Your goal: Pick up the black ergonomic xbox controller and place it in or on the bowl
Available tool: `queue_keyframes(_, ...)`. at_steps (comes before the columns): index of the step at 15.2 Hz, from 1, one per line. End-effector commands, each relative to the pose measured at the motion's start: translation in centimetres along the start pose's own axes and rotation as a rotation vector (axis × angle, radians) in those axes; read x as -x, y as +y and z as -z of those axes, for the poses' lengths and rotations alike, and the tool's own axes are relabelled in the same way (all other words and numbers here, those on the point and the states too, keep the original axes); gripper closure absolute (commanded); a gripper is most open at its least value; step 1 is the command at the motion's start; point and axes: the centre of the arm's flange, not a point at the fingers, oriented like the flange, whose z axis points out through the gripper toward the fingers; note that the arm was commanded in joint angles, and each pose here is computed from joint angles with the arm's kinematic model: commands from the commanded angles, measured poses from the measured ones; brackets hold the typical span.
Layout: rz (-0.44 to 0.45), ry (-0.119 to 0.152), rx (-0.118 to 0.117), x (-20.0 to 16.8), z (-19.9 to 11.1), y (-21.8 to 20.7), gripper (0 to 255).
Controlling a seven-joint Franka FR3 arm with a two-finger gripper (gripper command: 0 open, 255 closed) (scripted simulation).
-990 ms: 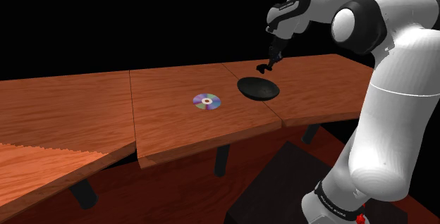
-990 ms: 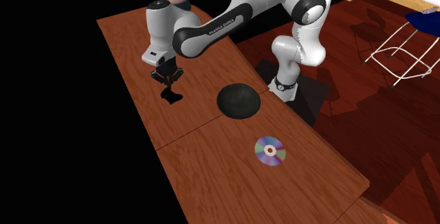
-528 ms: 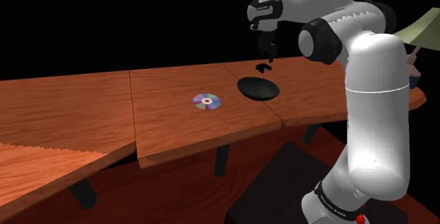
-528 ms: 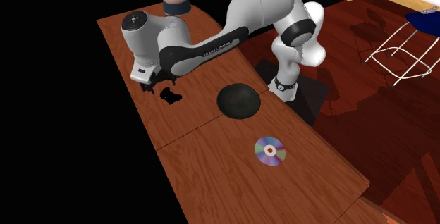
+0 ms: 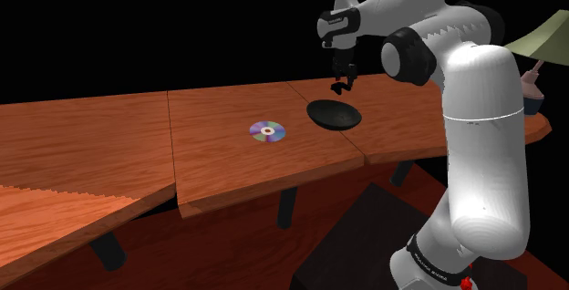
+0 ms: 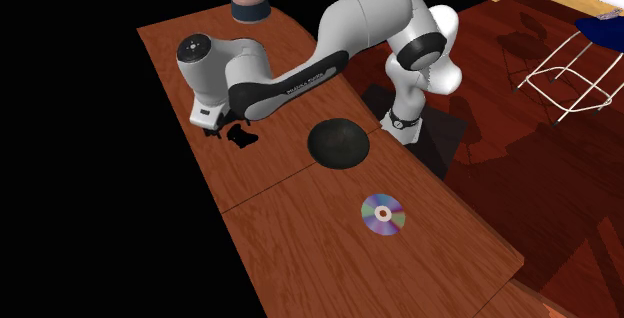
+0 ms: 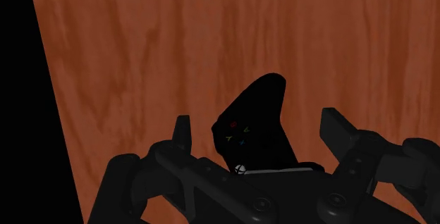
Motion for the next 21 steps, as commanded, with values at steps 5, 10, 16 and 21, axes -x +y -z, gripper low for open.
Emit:
queue_keyframes(5,0.000,0.000,0.000,0.0,-0.1,0.0,0)
queue_keyframes(10,0.000,0.000,0.000,0.0,-0.1,0.0,255)
queue_keyframes(16,0.000,0.000,0.000,0.0,-0.1,0.0,255)
queue_keyframes(21,0.000,0.000,0.000,0.6,2.5,-0.2,255)
